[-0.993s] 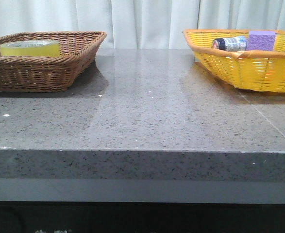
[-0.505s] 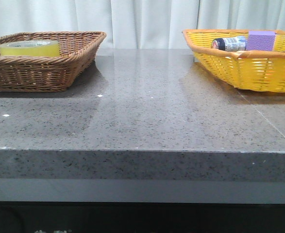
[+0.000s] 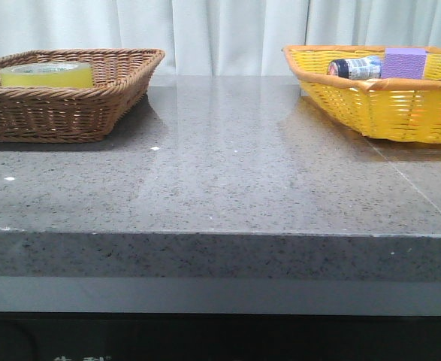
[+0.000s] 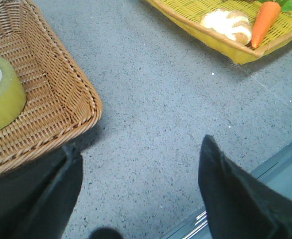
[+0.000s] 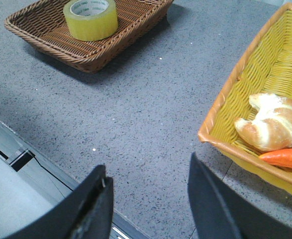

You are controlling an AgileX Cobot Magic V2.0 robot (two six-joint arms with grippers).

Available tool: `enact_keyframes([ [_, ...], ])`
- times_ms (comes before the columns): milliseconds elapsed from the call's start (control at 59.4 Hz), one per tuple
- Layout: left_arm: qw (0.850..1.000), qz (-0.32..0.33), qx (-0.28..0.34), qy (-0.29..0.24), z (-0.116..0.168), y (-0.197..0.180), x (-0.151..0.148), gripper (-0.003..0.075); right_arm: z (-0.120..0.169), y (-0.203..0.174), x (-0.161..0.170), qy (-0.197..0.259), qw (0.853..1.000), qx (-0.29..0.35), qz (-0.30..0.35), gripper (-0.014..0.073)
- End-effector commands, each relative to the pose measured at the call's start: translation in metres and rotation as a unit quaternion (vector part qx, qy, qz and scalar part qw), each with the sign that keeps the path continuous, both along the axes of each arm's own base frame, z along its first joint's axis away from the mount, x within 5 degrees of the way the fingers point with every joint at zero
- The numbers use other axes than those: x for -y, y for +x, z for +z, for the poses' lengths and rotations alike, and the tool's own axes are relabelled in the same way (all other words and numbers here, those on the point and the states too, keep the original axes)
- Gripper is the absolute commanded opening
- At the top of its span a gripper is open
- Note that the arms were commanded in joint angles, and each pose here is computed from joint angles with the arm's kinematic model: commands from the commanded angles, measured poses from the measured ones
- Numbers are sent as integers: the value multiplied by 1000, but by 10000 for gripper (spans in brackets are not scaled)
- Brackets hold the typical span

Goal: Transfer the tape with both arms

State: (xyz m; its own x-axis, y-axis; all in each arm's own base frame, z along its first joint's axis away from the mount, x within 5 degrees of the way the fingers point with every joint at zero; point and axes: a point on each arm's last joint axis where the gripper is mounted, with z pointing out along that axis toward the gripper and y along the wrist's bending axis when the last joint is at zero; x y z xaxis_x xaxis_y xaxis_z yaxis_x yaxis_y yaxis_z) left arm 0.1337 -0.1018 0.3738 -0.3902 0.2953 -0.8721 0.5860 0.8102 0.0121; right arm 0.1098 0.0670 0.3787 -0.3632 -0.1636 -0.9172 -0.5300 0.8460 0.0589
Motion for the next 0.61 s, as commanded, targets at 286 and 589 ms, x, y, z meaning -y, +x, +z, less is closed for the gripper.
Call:
enact_keyframes([
  [286,998,-6,43,-41,12,-4,0,162,14,1,0,26,999,40,-6,78],
  [589,999,-5,27,-34,9,-5,-1,-20,14,1,1,25,999,38,-5,-68],
])
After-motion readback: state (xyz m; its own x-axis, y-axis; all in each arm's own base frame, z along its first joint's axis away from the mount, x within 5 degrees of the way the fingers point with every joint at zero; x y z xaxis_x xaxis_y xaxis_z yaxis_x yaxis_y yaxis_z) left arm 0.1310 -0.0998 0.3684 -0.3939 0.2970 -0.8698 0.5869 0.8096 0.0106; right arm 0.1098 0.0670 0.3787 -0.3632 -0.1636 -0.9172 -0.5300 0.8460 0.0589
